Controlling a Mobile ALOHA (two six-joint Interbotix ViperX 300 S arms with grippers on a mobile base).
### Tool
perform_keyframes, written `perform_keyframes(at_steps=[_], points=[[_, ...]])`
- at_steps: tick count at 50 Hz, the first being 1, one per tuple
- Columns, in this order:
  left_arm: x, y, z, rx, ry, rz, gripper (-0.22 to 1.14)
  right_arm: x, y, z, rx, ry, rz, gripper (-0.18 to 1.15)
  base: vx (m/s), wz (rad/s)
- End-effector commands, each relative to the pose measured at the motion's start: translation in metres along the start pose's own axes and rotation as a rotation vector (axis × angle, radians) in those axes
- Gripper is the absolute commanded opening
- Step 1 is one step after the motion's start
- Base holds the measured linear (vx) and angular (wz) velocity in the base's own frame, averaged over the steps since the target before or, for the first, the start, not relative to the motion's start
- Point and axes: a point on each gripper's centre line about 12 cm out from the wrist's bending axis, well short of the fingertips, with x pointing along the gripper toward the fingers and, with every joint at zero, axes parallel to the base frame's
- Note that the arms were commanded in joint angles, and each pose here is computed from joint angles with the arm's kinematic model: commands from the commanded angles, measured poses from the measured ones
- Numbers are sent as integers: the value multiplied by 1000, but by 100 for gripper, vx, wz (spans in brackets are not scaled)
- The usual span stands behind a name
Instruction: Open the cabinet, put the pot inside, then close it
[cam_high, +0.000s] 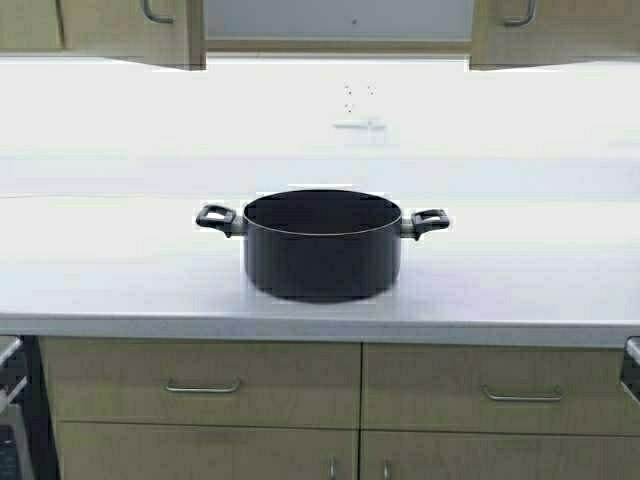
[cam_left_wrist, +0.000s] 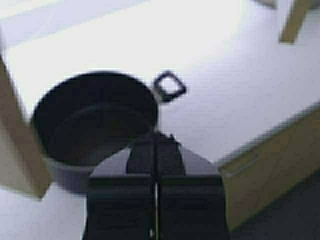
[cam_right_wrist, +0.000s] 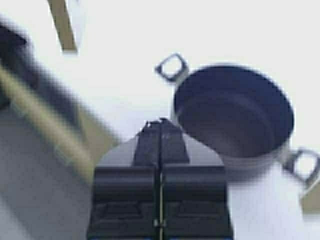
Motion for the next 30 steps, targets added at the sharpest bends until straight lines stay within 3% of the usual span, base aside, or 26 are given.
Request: perform_keyframes(at_steps=[1, 17, 22, 30], points=[[40, -9, 15, 9, -51, 8, 3, 30, -10, 21, 12, -80, -64, 6, -9, 8], [149, -9, 32, -14, -134, 71, 3, 113, -51, 45, 26, -127, -184, 5, -5, 4], [174, 3, 36, -44, -159, 106, 3, 139, -69, 41, 38, -104, -207, 5, -3, 2], [194, 49, 33, -108, -166, 199, 3, 163, -88, 32, 52, -72, -232, 5, -1, 0]])
